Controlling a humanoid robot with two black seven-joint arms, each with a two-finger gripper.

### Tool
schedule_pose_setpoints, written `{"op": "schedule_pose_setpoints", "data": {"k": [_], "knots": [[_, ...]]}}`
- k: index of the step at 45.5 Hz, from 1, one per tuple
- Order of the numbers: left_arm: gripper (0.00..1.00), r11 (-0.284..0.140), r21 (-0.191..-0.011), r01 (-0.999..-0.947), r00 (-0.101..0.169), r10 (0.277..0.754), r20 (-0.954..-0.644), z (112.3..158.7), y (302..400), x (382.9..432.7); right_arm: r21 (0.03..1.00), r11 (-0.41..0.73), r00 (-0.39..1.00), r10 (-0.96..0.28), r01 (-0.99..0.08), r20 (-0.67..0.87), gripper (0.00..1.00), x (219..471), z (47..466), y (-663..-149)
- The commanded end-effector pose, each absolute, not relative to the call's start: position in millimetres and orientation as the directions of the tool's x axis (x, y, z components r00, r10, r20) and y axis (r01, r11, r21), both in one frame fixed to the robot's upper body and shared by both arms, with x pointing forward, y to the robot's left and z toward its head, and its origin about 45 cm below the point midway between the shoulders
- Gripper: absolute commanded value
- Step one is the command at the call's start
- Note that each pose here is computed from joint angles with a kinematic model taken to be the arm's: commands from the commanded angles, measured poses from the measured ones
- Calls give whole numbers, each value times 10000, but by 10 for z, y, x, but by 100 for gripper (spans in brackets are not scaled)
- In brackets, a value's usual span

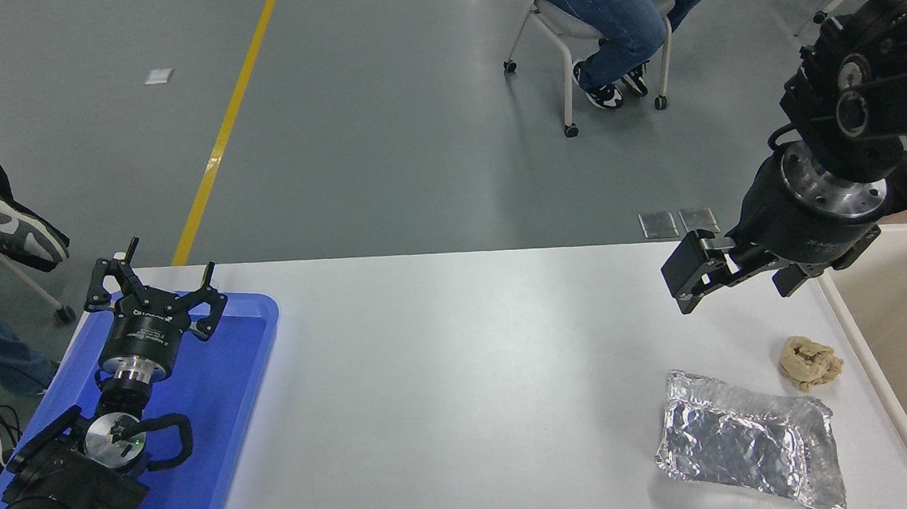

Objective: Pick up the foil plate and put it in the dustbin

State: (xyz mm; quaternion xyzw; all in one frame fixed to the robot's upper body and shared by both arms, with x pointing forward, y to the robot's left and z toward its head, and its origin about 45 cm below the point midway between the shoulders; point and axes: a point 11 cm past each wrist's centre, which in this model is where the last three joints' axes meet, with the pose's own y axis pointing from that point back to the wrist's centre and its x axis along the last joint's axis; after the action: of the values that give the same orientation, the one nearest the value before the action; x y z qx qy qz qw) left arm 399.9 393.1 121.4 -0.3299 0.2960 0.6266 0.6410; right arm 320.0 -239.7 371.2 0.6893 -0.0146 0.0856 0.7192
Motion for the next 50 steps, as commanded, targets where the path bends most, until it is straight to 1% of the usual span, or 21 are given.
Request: {"op": "schedule_pose_setpoints", "data": {"k": [1,8,9,11,12,15,16,31,33,34,38,39,40,44,50], "knots": [[100,-39,-509,-9987,380,6087,-7925,1211,3935,3997,9890,363,9853,999,-1431,1389,100,3200,3710,-2408],[100,-19,-527,-9986,407,6076,-7932,1215,3928,4001,9889,242,9861,819,-1467,1443,100,3205,3716,-2461],[100,-39,-509,-9987,380,6087,-7925,1211,3935,3997,9891,222,9865,793,-1457,1435,100,3204,3712,-2467],[100,-30,-533,-9986,405,6069,-7937,1216,3930,4001,9893,192,9868,756,-1449,1431,100,3203,3709,-2475],[100,-39,-509,-9987,380,6087,-7925,1211,3935,3997,9890,200,9865,769,-1464,1445,100,3205,3710,-2476],[100,-30,-533,-9986,405,6069,-7937,1216,3930,4001,9892,190,9868,752,-1452,1434,100,3204,3700,-2481],[100,-39,-509,-9987,380,6087,-7925,1211,3935,3997,9896,212,9873,746,-1422,1403,100,3201,3690,-2490],[100,-19,-527,-9986,407,6076,-7932,1215,3928,4001,9905,315,9875,873,-1341,1309,100,3200,3673,-2538],[100,-39,-509,-9987,380,6087,-7925,1211,3935,3997,9909,261,9881,832,-1319,1294,100,3197,3657,-2603],[100,-19,-527,-9986,407,6076,-7932,1215,3928,4001,9914,216,9888,780,-1291,1271,100,3190,3645,-2653],[100,-39,-508,-9987,380,6087,-7925,1211,3935,3997,9939,121,9921,623,-1100,1090,100,3140,3551,-2936],[100,-19,-527,-9986,407,6076,-7932,1215,3928,4001,9944,147,9927,615,-1047,1036,100,3123,3513,-3019],[100,-39,-509,-9987,380,6087,-7925,1211,3935,3997,9954,189,9941,568,-941,929,100,3096,3468,-3111],[100,-19,-527,-9986,407,6076,-7932,1215,3928,4001,9983,192,9980,301,-558,552,100,2973,3278,-3441],[100,-30,-503,-9987,382,6070,-7938,1208,3928,3998,9998,116,9998,-50,-185,185,100,2805,3020,-3813]]}}
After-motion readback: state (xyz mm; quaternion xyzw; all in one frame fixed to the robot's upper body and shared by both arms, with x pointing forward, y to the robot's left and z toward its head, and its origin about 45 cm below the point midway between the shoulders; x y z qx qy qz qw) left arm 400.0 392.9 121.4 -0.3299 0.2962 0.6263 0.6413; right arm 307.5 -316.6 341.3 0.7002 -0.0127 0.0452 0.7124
